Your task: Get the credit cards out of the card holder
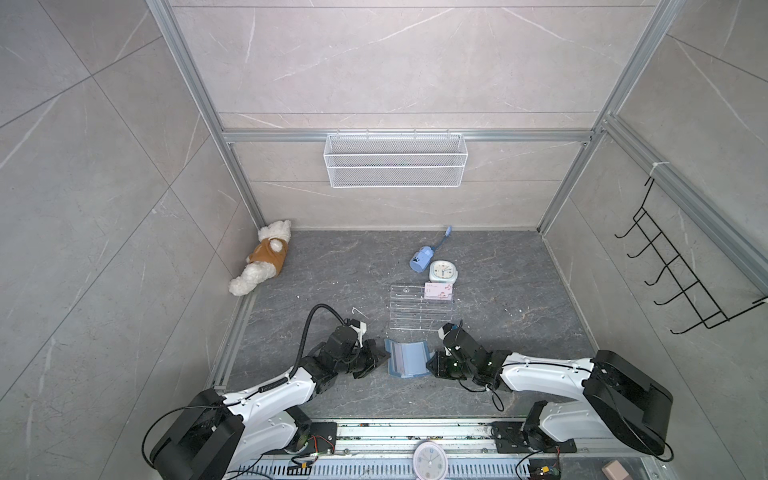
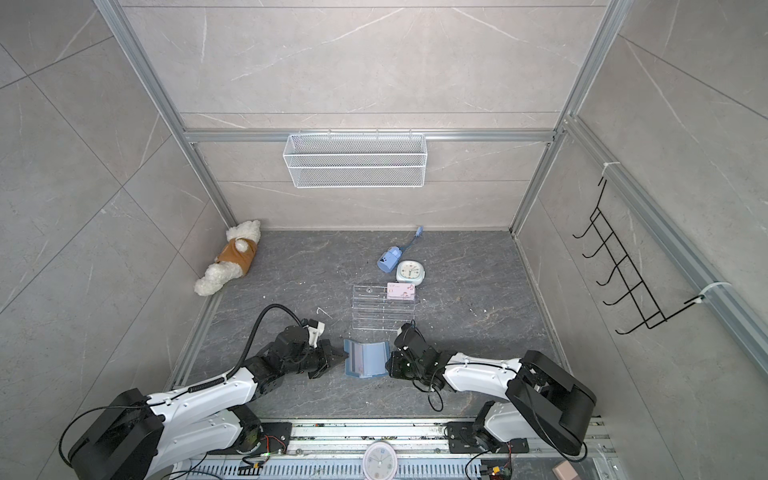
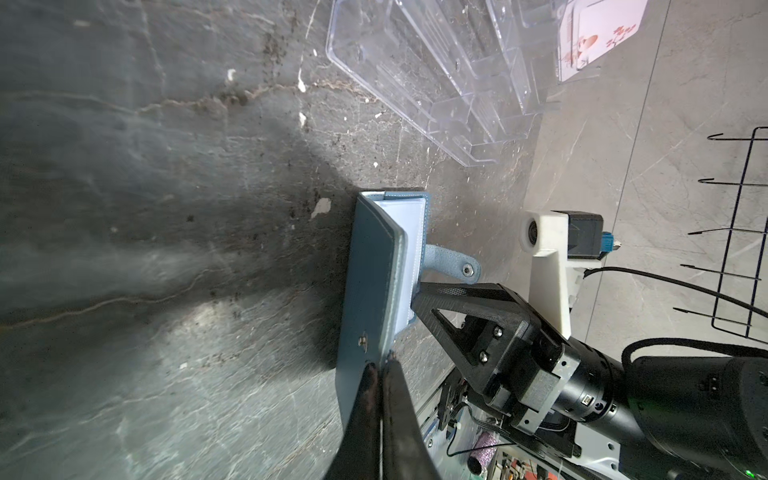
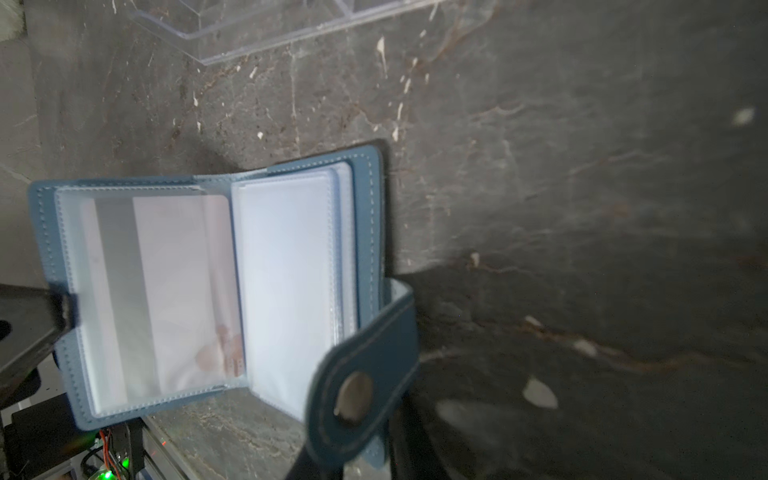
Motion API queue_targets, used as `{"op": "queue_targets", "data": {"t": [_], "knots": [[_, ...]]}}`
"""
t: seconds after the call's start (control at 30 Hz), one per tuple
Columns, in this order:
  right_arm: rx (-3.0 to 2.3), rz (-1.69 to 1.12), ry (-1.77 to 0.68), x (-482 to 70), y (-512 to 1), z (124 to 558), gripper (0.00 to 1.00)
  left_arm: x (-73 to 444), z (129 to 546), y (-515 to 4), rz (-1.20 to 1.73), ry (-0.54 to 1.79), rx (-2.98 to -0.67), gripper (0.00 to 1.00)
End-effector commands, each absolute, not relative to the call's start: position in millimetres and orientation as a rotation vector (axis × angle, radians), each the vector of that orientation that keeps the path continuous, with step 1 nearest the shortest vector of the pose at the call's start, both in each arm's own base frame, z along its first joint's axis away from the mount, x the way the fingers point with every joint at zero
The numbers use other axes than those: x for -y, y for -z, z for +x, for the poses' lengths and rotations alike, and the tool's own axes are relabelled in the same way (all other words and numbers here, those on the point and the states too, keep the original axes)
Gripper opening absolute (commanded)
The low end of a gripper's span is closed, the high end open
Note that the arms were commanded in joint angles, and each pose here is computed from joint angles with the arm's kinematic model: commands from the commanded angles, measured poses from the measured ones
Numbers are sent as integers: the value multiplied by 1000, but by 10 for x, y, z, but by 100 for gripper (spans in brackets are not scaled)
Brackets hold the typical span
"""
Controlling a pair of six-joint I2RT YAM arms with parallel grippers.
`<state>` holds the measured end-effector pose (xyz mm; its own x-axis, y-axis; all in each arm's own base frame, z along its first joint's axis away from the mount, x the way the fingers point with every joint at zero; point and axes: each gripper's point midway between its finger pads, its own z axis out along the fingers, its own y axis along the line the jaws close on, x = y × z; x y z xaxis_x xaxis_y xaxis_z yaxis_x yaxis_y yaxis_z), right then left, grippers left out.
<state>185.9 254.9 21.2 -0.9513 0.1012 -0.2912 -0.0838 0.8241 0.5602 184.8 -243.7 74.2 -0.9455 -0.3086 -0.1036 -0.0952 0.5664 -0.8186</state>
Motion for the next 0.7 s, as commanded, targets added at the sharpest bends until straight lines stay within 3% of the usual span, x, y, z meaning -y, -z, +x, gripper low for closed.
{"op": "queue_targets", "data": {"t": [0.0, 0.67], "knots": [[-2719, 10, -865, -2579, -153, 1814, 22, 2573, 1952, -959, -252, 1363, -2488, 0], [-2730, 16, -853, -2525, -113, 1773, 22, 2822, 1956, -969, -168, 1393, -2501, 0]]}}
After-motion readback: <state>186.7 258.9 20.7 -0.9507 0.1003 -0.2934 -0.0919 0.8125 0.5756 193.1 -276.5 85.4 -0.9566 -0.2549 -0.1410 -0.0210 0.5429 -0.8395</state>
